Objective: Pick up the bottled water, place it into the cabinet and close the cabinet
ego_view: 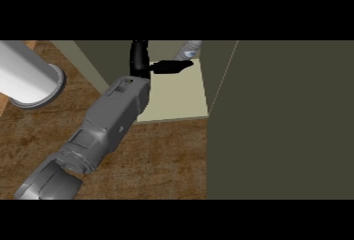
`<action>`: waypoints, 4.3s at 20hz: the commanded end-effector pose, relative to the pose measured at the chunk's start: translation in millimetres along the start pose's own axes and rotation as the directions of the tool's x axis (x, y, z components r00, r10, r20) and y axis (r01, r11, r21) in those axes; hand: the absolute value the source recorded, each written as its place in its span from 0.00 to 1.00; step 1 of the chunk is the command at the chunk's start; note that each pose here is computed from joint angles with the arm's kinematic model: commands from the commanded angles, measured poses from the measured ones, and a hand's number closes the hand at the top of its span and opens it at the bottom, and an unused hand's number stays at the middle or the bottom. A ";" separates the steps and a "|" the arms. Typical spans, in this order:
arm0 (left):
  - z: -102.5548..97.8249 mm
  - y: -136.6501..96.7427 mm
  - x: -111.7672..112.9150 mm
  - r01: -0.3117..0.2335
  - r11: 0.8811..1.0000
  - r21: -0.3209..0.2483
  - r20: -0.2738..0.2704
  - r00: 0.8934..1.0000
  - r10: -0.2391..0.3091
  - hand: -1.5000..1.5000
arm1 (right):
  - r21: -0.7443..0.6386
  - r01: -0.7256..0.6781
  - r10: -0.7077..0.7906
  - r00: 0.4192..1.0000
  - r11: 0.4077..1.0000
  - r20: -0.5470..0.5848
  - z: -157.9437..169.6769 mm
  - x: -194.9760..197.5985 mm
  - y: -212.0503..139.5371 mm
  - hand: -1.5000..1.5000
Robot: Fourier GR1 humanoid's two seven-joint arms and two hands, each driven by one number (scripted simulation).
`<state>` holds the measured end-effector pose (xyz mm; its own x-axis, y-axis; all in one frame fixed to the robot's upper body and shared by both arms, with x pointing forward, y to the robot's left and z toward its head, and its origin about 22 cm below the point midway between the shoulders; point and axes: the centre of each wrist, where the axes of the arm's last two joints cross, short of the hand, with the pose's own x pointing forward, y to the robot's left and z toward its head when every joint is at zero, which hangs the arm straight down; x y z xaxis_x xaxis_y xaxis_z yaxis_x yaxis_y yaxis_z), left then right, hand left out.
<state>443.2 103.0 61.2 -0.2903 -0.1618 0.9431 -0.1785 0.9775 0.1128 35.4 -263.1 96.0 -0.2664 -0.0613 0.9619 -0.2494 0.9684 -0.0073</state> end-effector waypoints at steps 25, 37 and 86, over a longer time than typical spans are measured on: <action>108.2 -23.6 -21.2 -0.446 0.849 -0.281 -0.065 0.892 0.447 0.00 | -0.067 0.058 -0.059 0.998 0.996 -0.011 -10.4 26.1 26.3 0.00; 176.7 7.9 1.0 -0.528 0.777 -0.341 -0.085 0.841 0.534 1.00 | 0.061 -0.008 0.009 1.000 0.998 -0.023 -4.7 22.0 20.6 0.00; 242.0 257.4 43.2 -0.550 0.789 -0.274 -0.083 0.831 0.550 0.00 | 0.695 0.202 -0.184 0.978 0.690 -0.101 -43.2 32.3 89.5 1.00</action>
<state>155.2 308.9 47.9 -0.2649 0.4170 0.8694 0.2438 0.9013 -0.3581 50.7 -193.0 117.6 -0.1270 -0.1337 0.9828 -0.7669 0.6417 -0.0118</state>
